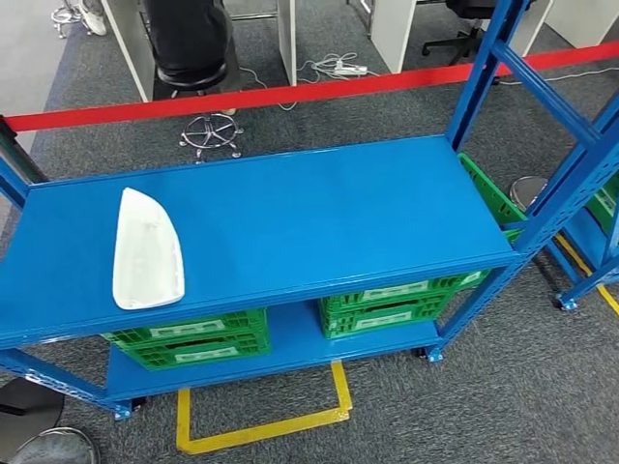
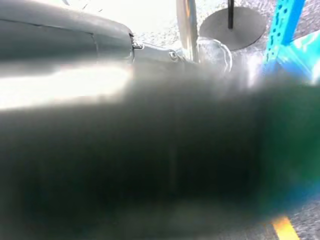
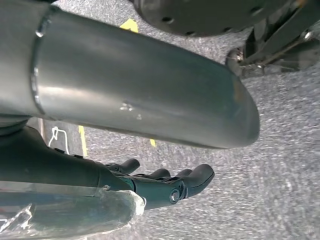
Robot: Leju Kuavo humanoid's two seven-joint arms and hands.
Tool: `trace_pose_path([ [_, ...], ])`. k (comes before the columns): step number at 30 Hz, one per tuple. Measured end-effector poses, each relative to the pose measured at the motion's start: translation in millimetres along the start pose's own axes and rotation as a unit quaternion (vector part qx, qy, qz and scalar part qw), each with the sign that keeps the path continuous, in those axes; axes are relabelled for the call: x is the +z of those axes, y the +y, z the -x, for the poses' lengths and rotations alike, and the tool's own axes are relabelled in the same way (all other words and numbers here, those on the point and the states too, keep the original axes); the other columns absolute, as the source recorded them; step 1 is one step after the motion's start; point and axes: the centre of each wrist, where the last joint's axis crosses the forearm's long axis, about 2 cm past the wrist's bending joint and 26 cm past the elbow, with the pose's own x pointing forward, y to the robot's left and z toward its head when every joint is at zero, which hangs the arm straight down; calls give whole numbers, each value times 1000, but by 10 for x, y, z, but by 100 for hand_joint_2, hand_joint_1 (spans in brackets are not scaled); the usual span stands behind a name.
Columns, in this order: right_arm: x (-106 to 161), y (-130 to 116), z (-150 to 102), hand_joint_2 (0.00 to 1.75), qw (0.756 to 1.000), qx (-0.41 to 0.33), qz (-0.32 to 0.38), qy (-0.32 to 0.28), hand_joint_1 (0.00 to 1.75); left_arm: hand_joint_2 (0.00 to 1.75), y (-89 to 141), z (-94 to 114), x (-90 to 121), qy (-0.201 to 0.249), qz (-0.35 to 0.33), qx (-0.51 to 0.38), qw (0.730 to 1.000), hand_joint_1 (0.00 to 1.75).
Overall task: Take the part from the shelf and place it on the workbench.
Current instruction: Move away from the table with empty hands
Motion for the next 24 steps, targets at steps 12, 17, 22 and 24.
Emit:
trace_pose_path([
  [12,-2,-2,-2,0,1000,5,-3,0,0,131,-4,-2,-1,1,2,1,1000,0],
  [17,-2,1,-2,0,1000,-7,-15,-13,0,0,5,-13,-15,-2,2,1,1000,0],
  [22,3,-6,-2,0,999,-18,-24,-35,0,0,14,9,-4,-2,0,3,1000,0],
  [24,4,-9,-1,0,999,-19,-24,-36,0,0,15,9,-4,-2,0,3,1000,0],
])
